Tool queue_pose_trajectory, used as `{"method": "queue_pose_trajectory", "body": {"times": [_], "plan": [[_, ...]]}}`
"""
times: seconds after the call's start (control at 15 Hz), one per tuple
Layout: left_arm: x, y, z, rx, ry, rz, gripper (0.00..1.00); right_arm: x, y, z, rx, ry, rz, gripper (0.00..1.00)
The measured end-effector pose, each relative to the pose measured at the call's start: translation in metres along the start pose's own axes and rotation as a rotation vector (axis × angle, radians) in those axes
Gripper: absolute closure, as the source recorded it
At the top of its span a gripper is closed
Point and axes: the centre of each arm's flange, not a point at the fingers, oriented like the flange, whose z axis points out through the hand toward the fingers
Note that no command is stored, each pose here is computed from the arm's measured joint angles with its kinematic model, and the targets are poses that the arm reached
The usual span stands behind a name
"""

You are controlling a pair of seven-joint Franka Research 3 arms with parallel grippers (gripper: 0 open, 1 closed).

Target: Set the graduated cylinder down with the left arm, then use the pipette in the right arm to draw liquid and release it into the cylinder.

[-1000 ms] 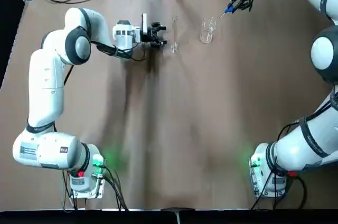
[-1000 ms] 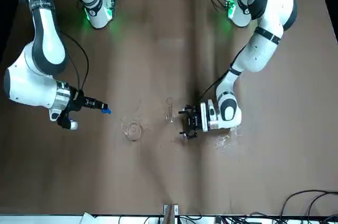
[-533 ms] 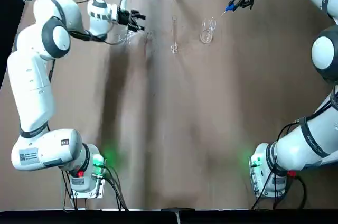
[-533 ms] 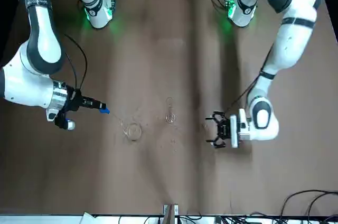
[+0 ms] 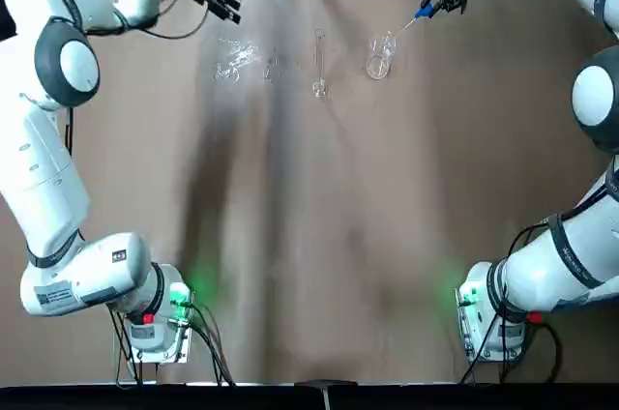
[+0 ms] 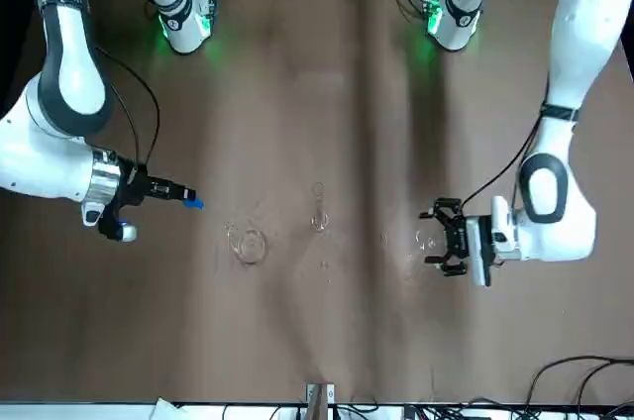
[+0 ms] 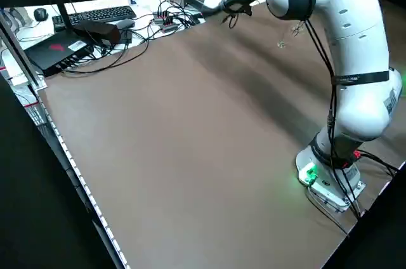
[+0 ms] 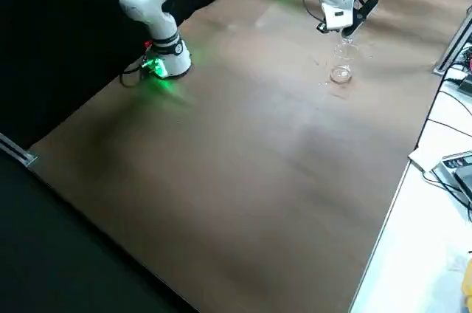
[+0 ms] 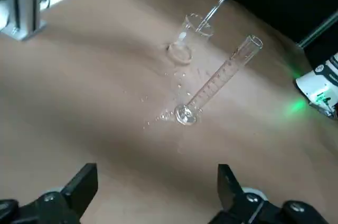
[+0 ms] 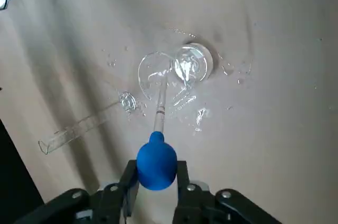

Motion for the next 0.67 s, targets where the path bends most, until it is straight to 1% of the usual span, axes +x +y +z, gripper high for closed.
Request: {"method": "queue_pose_trajectory", "body": {"times": [0.13, 0.2, 0.33, 0.53, 0.6, 0.67], "plan": [[0.015, 0.015, -0.029, 0.037, -0.077, -0.117, 0.00, -0.001, -0.001, -0.004, 0.002, -0.007, -0.002, 0.66], [0.028, 0.032, -0.060, 0.127, -0.183, -0.264, 0.00, -0.001, -0.001, -0.010, 0.005, -0.012, -0.003, 0.66], [0.038, 0.054, -0.087, 0.214, -0.294, -0.420, 0.00, -0.001, 0.001, -0.015, 0.009, -0.017, 0.000, 0.66], [0.050, 0.089, -0.119, 0.347, -0.426, -0.654, 0.00, -0.002, 0.002, -0.020, 0.013, -0.015, 0.001, 0.66], [0.053, 0.101, -0.129, 0.407, -0.470, -0.724, 0.00, -0.001, 0.001, -0.021, 0.013, -0.013, 0.001, 0.66], [0.057, 0.111, -0.138, 0.482, -0.509, -0.790, 0.00, -0.002, 0.001, -0.022, 0.014, -0.013, 0.000, 0.66]]}}
